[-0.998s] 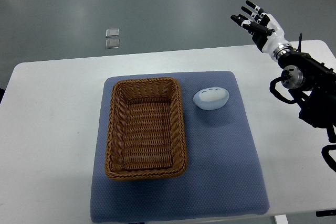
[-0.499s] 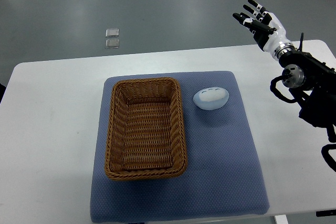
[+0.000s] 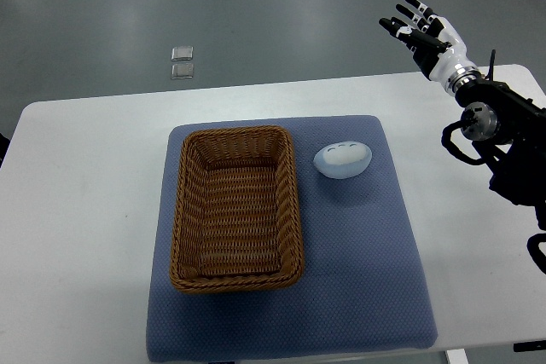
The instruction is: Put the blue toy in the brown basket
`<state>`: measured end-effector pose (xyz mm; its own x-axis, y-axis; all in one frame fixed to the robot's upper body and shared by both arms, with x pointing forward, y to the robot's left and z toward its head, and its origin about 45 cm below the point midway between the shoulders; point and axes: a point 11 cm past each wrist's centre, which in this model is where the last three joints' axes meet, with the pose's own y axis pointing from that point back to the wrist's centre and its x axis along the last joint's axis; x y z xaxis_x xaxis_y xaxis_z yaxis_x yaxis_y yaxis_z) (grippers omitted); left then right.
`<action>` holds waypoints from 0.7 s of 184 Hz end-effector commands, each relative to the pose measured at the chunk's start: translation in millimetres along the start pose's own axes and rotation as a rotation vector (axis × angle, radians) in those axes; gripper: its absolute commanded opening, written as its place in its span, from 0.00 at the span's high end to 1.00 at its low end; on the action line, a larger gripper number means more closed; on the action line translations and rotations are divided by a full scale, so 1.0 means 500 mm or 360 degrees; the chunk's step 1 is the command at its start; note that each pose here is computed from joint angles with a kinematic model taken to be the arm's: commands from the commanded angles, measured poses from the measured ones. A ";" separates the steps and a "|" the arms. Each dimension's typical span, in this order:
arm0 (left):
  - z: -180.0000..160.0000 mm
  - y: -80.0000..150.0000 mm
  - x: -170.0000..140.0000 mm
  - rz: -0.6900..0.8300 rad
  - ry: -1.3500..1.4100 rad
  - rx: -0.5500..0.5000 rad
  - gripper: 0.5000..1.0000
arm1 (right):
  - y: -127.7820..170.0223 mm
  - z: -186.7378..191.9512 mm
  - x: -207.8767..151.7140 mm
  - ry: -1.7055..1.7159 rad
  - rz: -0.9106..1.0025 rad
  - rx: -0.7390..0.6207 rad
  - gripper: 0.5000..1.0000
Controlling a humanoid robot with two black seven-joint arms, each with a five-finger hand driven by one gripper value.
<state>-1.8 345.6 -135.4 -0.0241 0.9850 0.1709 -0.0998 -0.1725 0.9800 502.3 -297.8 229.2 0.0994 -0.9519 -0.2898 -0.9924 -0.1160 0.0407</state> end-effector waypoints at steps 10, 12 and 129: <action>0.000 0.000 0.000 0.0000 0.0003 0.0001 0.00 | 0.006 -0.032 -0.008 0.0221 -0.0047 0.0001 0.19; 0.002 0.000 0.000 0.0000 0.0000 -0.0002 0.00 | 0.007 -0.033 -0.009 0.0244 -0.0056 -0.0004 0.19; 0.002 0.000 0.000 0.0000 -0.0002 -0.0004 0.00 | 0.053 -0.089 -0.079 0.1792 -0.0837 -0.0109 0.19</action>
<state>-0.8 345.6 -135.4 -0.0228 0.9850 0.1708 -0.1018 -0.1723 0.9798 480.0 -290.1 278.7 0.4757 -0.6319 0.6119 -0.8607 -0.4778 0.1757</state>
